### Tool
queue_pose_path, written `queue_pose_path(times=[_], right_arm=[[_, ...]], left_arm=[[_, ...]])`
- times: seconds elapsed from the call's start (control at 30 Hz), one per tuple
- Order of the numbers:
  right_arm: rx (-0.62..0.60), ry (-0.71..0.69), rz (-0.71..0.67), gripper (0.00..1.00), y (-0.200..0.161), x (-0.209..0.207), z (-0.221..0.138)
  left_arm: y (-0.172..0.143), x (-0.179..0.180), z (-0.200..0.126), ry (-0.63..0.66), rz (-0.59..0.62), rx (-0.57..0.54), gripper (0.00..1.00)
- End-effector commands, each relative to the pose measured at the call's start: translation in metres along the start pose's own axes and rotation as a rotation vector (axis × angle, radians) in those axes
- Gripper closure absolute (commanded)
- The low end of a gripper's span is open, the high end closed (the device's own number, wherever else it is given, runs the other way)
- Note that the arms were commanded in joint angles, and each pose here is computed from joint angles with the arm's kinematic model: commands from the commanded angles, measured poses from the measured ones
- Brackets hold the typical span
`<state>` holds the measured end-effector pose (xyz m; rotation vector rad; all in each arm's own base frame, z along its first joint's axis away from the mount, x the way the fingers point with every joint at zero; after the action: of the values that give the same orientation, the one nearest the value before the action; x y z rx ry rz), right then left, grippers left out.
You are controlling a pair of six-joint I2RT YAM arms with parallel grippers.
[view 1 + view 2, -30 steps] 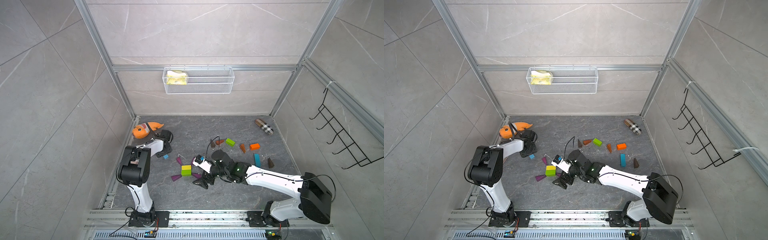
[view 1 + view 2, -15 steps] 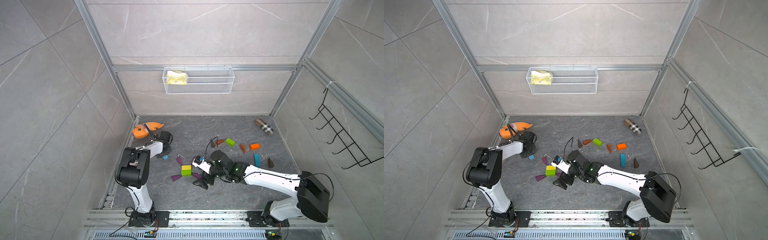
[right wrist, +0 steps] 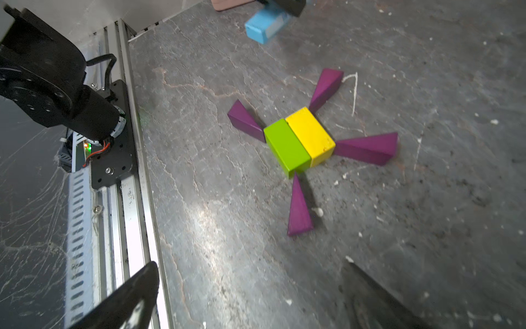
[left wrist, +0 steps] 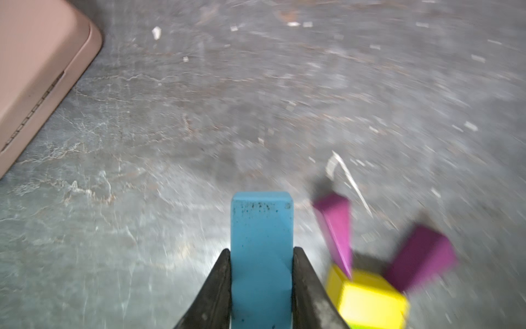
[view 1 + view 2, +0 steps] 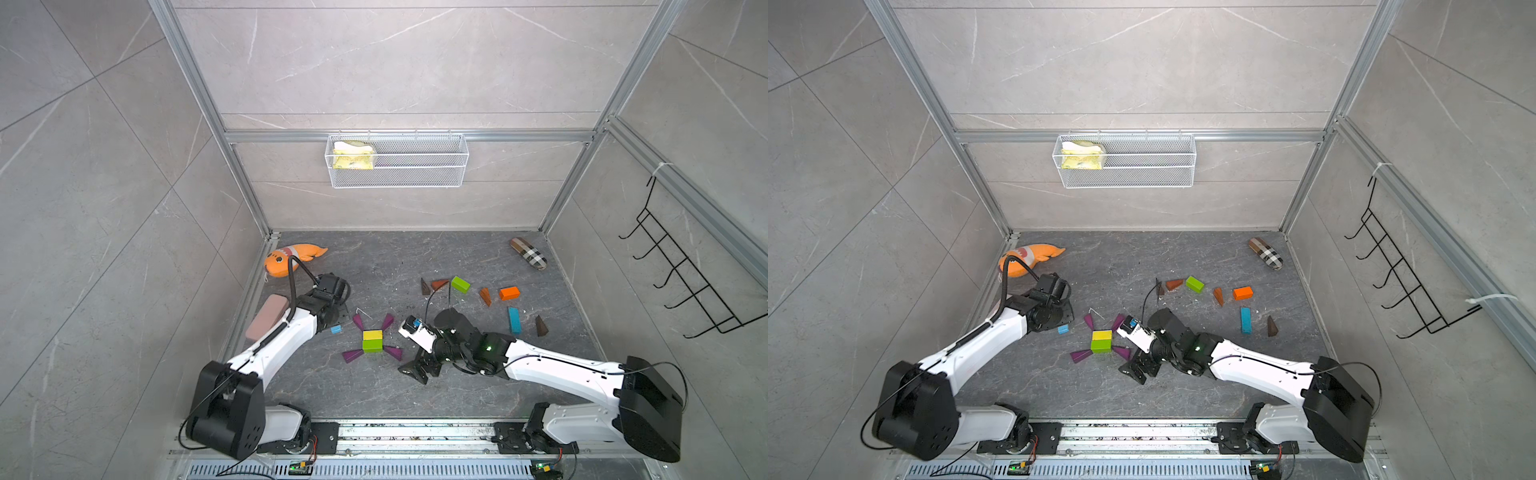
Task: Assemble a small pinwheel with building blocks
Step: Pick up the building block from the center of the board, then assemble the building block at the center of the board.
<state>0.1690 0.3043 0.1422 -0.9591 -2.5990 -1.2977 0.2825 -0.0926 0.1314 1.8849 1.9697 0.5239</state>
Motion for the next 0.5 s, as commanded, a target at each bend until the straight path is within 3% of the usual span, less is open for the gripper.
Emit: queue_pose_path(times=[0.0,0.2,0.47], right_arm=[[0.001,-0.042,0.099,0.0,-0.016,-0.006,-0.013],[0.013,-0.037,0.221,0.01,-0.039,-0.005,-0.018],[0.046,-0.078,0.229,0.01,-0.064,0.007,-0.017]], left_arm=[[-0.037,-0.004,-0.028,0.026,0.049,0.048,0.85],[-0.078,-0.043,-0.051,-0.065,0.101,0.032,0.85],[-0.117,-0.076,-0.055,-0.062,0.189,0.049,0.85]])
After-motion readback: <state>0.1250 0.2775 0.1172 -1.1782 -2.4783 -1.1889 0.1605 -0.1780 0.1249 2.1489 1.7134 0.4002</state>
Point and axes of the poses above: each gripper's point midway between its finger pads, its own z axis out along the fingers, its own x axis along the line the jaws close on, y = z × x, the point moved 2 cm from there along -z, back along the fingers, and after that the axes turned 12 degrees about z, right-handed, at the moved point
